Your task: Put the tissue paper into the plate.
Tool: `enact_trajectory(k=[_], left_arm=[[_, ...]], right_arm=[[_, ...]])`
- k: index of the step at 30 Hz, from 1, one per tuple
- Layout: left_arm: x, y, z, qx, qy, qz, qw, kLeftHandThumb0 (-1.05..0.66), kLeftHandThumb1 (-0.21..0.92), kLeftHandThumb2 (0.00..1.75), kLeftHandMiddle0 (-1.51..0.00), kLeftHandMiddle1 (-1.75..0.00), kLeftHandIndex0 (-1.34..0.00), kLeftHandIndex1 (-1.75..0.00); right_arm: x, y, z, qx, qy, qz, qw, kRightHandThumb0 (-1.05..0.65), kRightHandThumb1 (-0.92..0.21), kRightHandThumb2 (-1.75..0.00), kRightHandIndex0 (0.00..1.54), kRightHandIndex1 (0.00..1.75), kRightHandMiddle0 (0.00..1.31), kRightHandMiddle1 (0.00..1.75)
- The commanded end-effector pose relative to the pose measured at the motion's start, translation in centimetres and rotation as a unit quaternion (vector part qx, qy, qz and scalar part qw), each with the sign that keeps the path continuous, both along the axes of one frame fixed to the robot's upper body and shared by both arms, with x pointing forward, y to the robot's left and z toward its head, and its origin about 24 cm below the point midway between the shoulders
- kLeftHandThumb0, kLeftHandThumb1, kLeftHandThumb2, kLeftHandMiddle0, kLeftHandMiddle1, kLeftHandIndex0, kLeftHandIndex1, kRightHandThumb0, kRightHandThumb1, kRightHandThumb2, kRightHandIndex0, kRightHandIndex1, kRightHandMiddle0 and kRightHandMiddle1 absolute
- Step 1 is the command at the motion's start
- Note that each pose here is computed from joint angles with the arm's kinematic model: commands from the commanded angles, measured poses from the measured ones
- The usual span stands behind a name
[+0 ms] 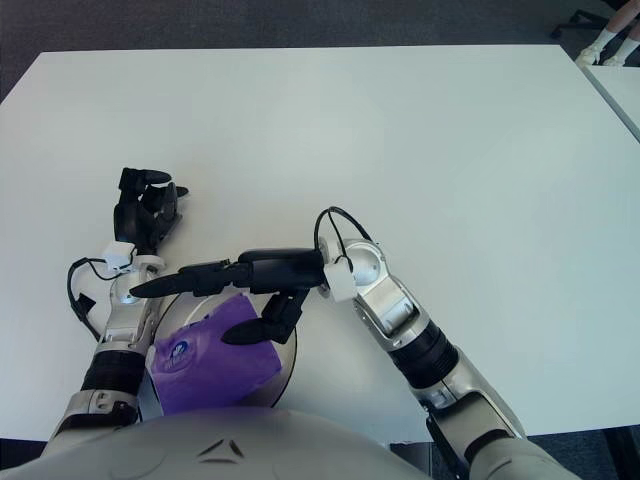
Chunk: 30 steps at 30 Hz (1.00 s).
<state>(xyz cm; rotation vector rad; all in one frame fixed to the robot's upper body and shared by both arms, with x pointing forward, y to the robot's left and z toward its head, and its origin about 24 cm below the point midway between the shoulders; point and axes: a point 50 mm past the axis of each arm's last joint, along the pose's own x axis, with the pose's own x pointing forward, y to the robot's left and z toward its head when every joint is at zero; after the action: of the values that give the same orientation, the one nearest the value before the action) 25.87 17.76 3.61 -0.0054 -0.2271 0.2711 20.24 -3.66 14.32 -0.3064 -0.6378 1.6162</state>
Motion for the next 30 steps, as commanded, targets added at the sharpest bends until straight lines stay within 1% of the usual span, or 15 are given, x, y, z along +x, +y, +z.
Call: enact_trajectory(k=[1,9,19,23,24,25,26,27,28,29,30], left_arm=[[-4.5,-1.4,-7.6,-0.018,0.175,0.009,0.984,-0.35,0.91,0.55,-0.48,-1.37,-0.20,-1.75],[-4.5,-1.6,-7.4,-0.007,0.175,0.016,0.984,-0.35,0.90,0.56,-0.49,-1.40,-0.20,-1.75],[-4.5,-1.7,-7.3,-0.011,0.179,0.021,0.984,-0.35,0.92,0.53,-0.48,-1.42,-0.19,-1.75],[-4.4,-1.6,-7.4,-0.010,0.180,0.020,0.983,-0.35,0.92,0.53,-0.48,-1.42,-0.19,-1.75],[-4.3,-1.6,-7.4,-0.010,0.185,0.018,0.983,-0.35,0.92,0.53,-0.48,-1.42,-0.19,-1.75],[-4.3,-1.5,-7.5,-0.009,0.188,0.016,0.982,-0.35,0.92,0.53,-0.48,-1.42,-0.20,-1.75],[-4.3,-1.4,-7.5,-0.009,0.191,0.015,0.981,-0.35,0.92,0.54,-0.47,-1.41,-0.20,-1.75],[-4.3,-1.4,-7.5,-0.009,0.193,0.013,0.981,-0.35,0.91,0.54,-0.46,-1.40,-0.20,-1.75],[-4.3,-1.3,-7.5,-0.010,0.197,0.013,0.980,-0.35,0.91,0.54,-0.46,-1.40,-0.20,-1.75],[-4.4,-1.3,-7.5,-0.010,0.199,0.013,0.980,-0.35,0.91,0.54,-0.44,-1.38,-0.20,-1.75],[-4.4,-1.3,-7.5,-0.010,0.202,0.014,0.979,-0.35,0.92,0.54,-0.43,-1.37,-0.20,-1.75]], right_arm=[[0.1,-0.2,-0.4,-0.004,-0.001,0.004,1.000,-1.05,-0.92,-0.86,0.00,0.00,0.00,0.00],[0.5,-0.3,-0.4,-0.006,0.015,0.020,1.000,-1.05,-0.92,-0.79,0.00,0.00,0.00,0.00],[0.6,-0.6,-0.4,0.021,0.032,-0.001,0.999,-1.05,-0.92,-0.78,0.00,0.00,0.00,0.00],[1.3,-1.3,0.2,0.049,0.064,-0.010,0.997,-1.05,-0.92,-0.78,0.00,0.00,0.00,0.00],[2.3,-0.8,-1.1,0.022,0.110,-0.058,0.992,-1.05,-0.92,-0.78,0.00,0.00,0.00,0.00],[2.9,-0.4,-2.1,0.001,0.142,-0.094,0.985,-0.98,-0.87,-0.84,0.04,0.09,0.00,0.10],[4.0,-0.5,-2.7,-0.024,0.187,-0.121,0.974,-0.87,-0.78,-0.97,0.03,0.40,0.00,0.27],[4.8,-0.6,-3.0,-0.038,0.216,-0.135,0.966,-0.75,-0.78,-1.01,0.06,0.61,0.00,0.43],[6.0,-1.6,-1.7,-0.043,0.247,-0.114,0.961,-0.71,-0.78,-1.02,0.07,0.69,0.00,0.50],[6.7,-2.3,-0.6,-0.043,0.267,-0.096,0.958,-0.69,-0.83,-1.06,0.05,0.71,0.00,0.56],[7.0,-3.1,0.2,-0.036,0.262,-0.085,0.961,-0.68,-0.86,-1.08,0.03,0.71,0.00,0.60]])
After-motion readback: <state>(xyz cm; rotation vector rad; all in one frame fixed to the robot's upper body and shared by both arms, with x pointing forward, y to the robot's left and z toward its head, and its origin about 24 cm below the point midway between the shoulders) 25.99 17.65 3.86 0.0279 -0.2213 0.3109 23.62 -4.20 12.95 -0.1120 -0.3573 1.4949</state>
